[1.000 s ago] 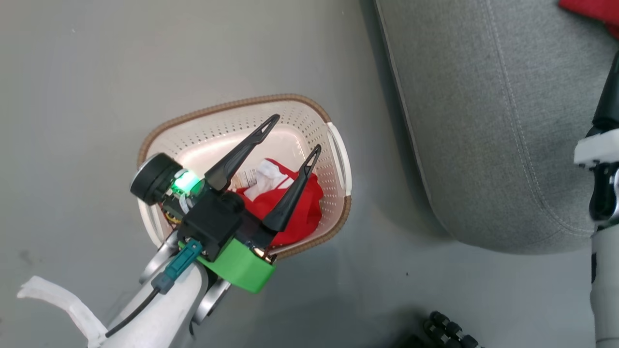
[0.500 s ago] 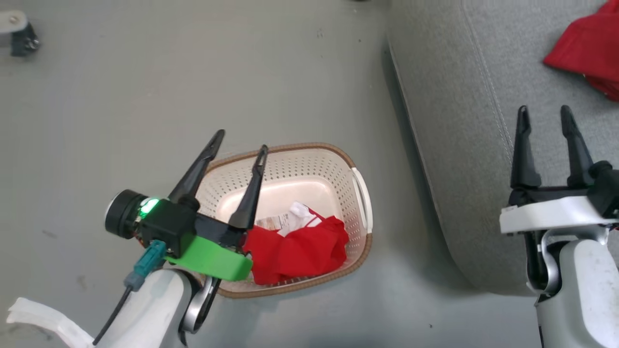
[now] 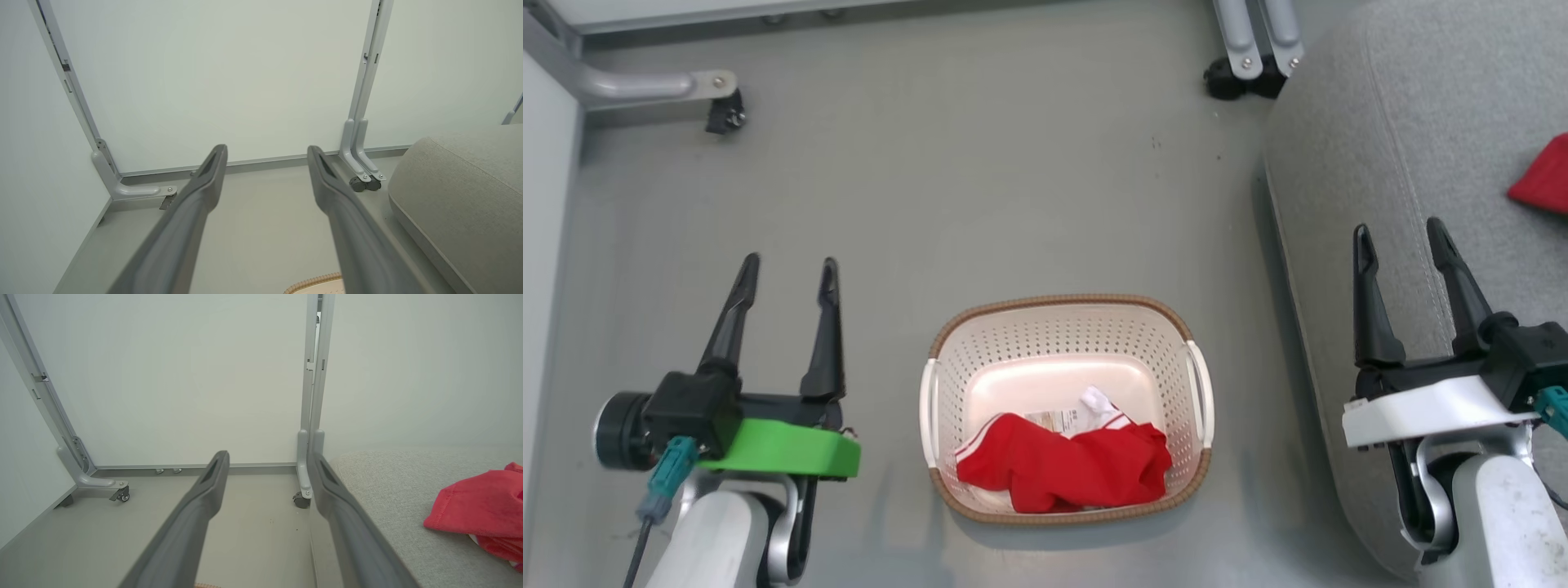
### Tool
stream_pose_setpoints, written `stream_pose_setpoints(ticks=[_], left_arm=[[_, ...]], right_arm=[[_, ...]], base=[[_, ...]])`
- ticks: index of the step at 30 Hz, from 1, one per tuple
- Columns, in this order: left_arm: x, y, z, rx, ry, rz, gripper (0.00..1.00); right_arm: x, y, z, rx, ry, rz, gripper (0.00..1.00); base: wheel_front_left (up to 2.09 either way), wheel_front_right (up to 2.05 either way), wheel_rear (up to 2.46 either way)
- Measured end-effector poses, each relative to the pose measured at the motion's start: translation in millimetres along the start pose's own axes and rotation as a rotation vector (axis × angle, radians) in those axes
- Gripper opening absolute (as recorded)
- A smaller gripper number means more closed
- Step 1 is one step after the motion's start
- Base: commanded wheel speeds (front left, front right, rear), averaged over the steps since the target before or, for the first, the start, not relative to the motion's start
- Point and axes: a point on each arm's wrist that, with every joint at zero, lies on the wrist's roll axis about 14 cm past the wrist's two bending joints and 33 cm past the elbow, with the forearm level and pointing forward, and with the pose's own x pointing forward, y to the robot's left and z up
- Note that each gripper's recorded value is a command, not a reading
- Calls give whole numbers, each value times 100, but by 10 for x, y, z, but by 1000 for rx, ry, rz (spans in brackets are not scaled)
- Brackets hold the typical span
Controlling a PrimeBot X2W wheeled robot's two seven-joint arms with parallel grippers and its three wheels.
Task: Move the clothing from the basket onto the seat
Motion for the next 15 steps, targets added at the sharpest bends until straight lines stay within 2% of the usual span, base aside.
stream_pose_setpoints(ticks=[6, 15], left_arm=[[-317, 324, 112, 15, -13, 122, 100], [-725, 383, 94, 20, 6, 159, 100]], right_arm=[[-130, 122, 84, 8, -4, 29, 100], [-386, 251, 160, 7, 15, 62, 100]], base=[[0, 0, 0], [0, 0, 0]])
